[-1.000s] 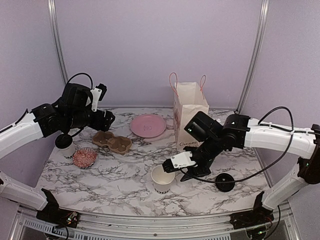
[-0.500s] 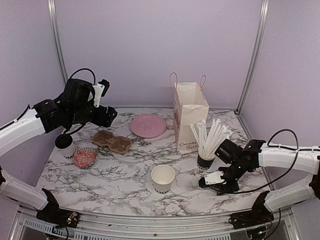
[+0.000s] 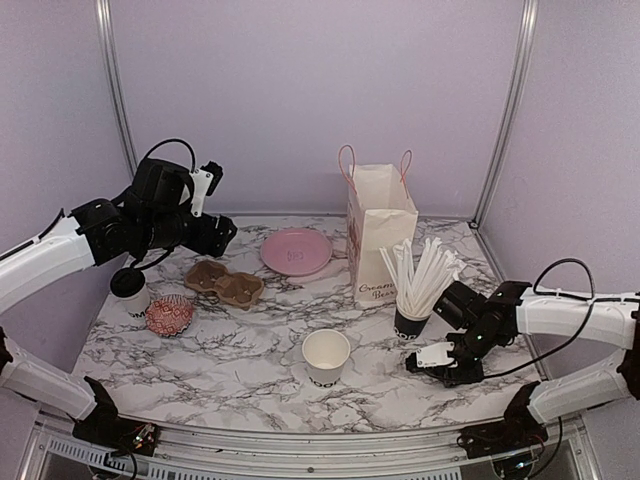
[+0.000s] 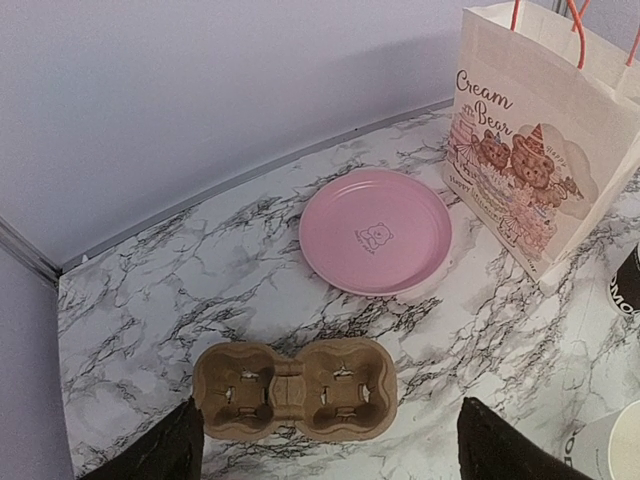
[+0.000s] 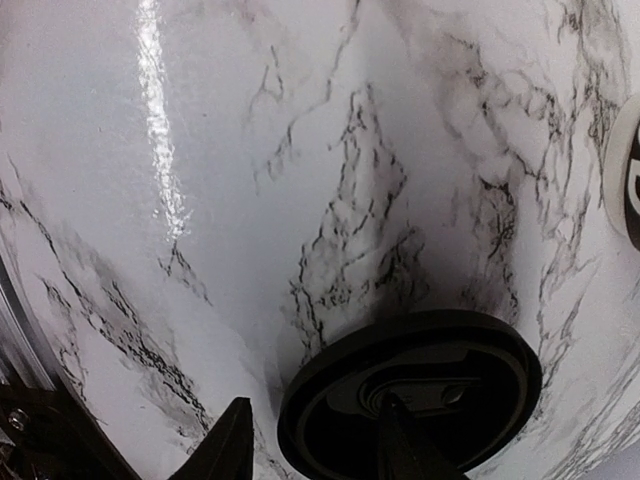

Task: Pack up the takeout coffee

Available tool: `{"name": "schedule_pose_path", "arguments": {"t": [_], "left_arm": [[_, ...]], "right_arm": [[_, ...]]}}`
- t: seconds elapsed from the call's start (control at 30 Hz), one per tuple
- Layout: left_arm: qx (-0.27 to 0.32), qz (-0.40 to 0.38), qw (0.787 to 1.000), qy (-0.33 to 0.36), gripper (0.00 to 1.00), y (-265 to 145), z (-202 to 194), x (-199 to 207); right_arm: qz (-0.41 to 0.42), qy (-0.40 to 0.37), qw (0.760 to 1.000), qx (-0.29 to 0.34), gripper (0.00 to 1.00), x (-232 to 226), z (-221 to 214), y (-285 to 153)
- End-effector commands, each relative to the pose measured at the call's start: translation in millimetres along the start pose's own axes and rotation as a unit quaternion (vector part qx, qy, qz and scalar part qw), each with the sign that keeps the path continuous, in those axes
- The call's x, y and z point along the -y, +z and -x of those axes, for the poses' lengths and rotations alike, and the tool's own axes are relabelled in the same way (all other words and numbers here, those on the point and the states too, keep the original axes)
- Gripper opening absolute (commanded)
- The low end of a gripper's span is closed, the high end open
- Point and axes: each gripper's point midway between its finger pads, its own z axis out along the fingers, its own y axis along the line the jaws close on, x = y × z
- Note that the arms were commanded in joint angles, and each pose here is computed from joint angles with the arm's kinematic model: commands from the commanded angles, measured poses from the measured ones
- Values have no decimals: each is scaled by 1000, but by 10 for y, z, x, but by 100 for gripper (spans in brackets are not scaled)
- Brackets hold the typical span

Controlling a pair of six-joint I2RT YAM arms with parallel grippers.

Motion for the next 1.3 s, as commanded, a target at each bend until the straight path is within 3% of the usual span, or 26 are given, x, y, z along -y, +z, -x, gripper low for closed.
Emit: {"name": "schedule_pose_path", "arguments": {"t": [0.0,0.23,0.4,0.57,1.0,1.13,1.27], "left_arm": [[9,-5,1000,-1,88,-15,42,19],[14,-8,1000,-3,88,-57,49,16],[18,-13,1000,-5,89,-88,57,22],[29,-16,999,-4,89,-159,111,13],[73,-120,989,47,86,-325,250,417],[153,-184,968,81,87,-522,424,811],[288,-262,919,64,88,-905,657,1193]], "right_arm": [[0,8,1000,-24,40,60,-46,88],[32,3,999,-37,32,8,-36,203],[34,10,998,-50,15,3,-77,246],[48,11,998,-50,10,-26,-55,151],[168,-62,976,120,6,-405,931,-767],[192,-90,953,217,6,-341,1435,-1343],[193,-127,920,318,6,-170,1969,-2042]]}}
